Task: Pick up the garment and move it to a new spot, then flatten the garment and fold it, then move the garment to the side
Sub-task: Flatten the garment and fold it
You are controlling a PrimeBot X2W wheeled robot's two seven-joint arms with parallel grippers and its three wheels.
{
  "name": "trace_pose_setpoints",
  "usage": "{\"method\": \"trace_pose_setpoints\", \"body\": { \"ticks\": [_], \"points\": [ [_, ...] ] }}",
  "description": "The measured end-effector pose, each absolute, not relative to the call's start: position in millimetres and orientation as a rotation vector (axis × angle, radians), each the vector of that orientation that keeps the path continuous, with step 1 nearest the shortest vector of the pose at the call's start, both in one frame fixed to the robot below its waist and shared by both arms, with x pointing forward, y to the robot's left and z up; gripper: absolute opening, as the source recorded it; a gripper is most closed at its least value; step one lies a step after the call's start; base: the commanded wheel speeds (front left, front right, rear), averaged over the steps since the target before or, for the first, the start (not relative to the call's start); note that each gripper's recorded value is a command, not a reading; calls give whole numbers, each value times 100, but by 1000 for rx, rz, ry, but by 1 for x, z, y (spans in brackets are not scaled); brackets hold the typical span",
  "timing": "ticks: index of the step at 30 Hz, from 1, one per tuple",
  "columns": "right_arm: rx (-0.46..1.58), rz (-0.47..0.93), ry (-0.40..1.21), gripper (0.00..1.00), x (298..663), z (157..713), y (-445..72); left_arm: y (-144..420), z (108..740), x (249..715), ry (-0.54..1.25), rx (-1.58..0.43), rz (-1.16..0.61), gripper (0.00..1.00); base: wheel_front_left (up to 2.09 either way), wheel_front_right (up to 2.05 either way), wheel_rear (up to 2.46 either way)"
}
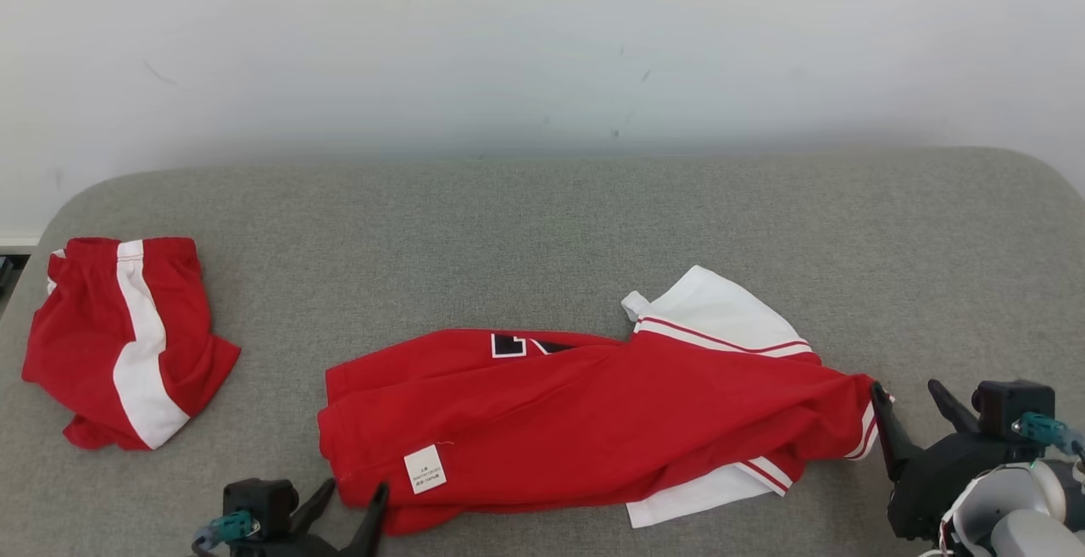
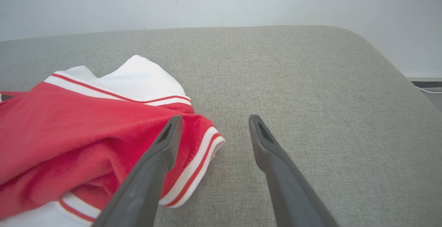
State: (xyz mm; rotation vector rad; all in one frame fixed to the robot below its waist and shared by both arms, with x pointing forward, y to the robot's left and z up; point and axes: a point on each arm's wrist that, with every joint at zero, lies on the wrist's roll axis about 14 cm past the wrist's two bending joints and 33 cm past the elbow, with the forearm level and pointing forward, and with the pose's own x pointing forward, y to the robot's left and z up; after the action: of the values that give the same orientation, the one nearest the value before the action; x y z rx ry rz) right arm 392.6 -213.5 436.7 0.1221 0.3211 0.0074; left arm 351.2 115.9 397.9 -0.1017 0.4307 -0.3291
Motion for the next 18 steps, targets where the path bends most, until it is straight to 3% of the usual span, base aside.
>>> {"method": "trace_pose_setpoints", "body": {
  "ticks": [18],
  "points": [
    [101, 48, 256, 100, 401, 460, -202, 118, 400, 353, 453, -128, -306, 100, 0, 0, 0]
  ]
}}
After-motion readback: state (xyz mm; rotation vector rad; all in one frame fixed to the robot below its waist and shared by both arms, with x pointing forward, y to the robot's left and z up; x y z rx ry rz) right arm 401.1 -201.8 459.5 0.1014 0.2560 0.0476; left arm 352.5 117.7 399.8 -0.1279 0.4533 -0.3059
